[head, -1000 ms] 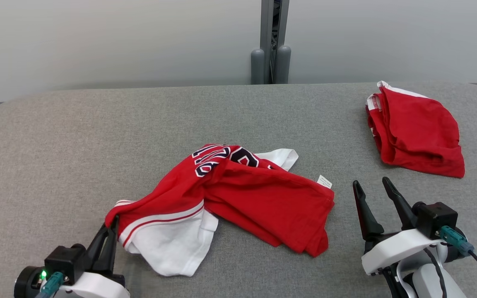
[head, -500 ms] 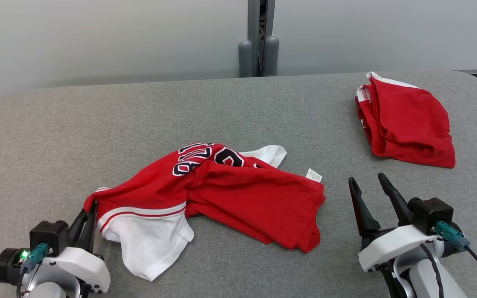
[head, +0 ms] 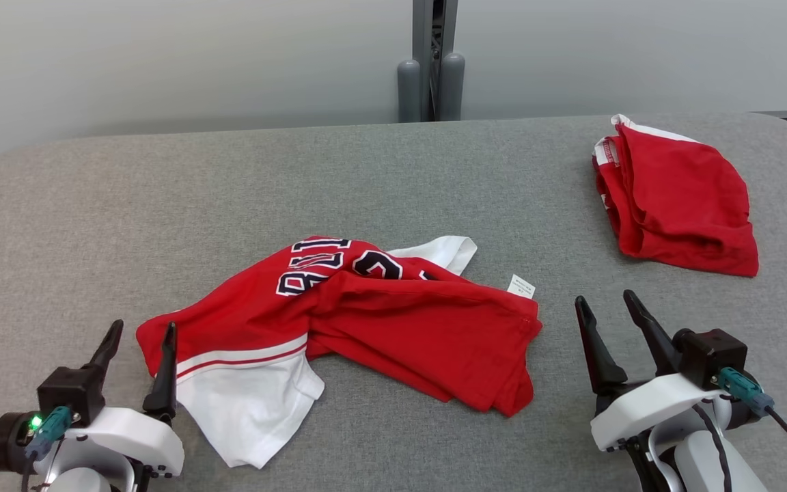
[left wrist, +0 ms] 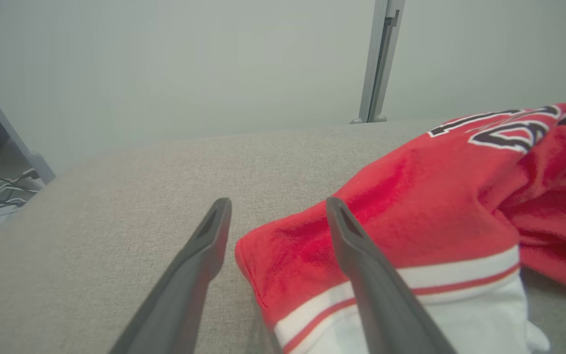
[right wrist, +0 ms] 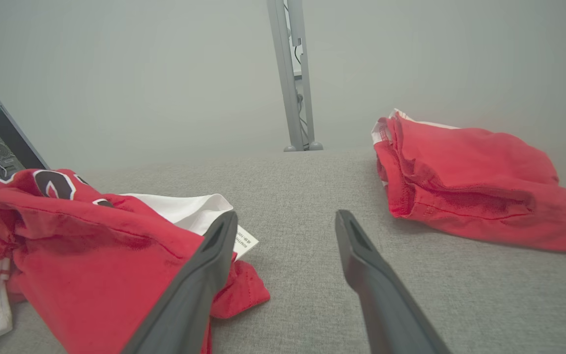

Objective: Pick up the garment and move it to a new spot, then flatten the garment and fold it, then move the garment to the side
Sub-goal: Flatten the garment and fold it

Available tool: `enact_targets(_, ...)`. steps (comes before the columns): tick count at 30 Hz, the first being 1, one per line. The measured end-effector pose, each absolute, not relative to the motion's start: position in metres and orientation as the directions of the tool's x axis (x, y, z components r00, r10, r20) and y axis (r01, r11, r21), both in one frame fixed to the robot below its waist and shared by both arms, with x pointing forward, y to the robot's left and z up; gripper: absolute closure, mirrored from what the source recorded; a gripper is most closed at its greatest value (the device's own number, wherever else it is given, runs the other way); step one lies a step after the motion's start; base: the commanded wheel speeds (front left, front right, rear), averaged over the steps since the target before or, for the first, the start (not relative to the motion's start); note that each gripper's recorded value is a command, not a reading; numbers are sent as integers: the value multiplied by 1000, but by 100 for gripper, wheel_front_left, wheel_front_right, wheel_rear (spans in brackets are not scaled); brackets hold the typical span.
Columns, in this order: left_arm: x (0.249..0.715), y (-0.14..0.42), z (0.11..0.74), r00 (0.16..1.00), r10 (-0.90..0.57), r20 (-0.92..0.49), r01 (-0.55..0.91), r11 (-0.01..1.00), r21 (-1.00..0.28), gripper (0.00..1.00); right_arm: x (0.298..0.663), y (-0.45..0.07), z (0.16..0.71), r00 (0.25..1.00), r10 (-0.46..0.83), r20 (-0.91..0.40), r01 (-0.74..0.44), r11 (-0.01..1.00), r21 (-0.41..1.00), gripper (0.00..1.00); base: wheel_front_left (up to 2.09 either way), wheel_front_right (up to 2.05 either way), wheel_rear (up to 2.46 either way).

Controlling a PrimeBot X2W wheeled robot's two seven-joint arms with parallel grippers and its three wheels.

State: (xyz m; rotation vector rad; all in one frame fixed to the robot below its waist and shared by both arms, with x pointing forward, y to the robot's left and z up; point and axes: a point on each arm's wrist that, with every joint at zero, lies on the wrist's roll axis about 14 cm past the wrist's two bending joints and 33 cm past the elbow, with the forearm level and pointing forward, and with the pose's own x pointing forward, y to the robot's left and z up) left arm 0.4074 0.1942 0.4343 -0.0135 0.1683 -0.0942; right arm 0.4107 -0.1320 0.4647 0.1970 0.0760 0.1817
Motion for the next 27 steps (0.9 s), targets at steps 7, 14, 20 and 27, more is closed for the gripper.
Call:
enact_targets(7, 399, 206, 469, 999, -18, -43, 17, 999, -37, 0, 409, -121, 455, 972, 214, -94, -186, 951, 245, 0, 0, 0, 0)
enact_targets(14, 380, 216, 500, 996, 54, 64, -50, 997, -55, 0, 406, -110, 450, 960, 251, -126, -211, 941, 265, 0, 0, 0, 0)
enact_targets(20, 364, 219, 517, 990, 84, 118, -78, 995, -54, 0, 400, -100, 439, 944, 284, -169, -227, 929, 293, 0, 0, 0, 0)
enact_targets(27, 354, 220, 514, 989, 99, 108, -94, 994, -54, 0, 400, -90, 428, 926, 311, -214, -227, 912, 342, 0, 0, 0, 0)
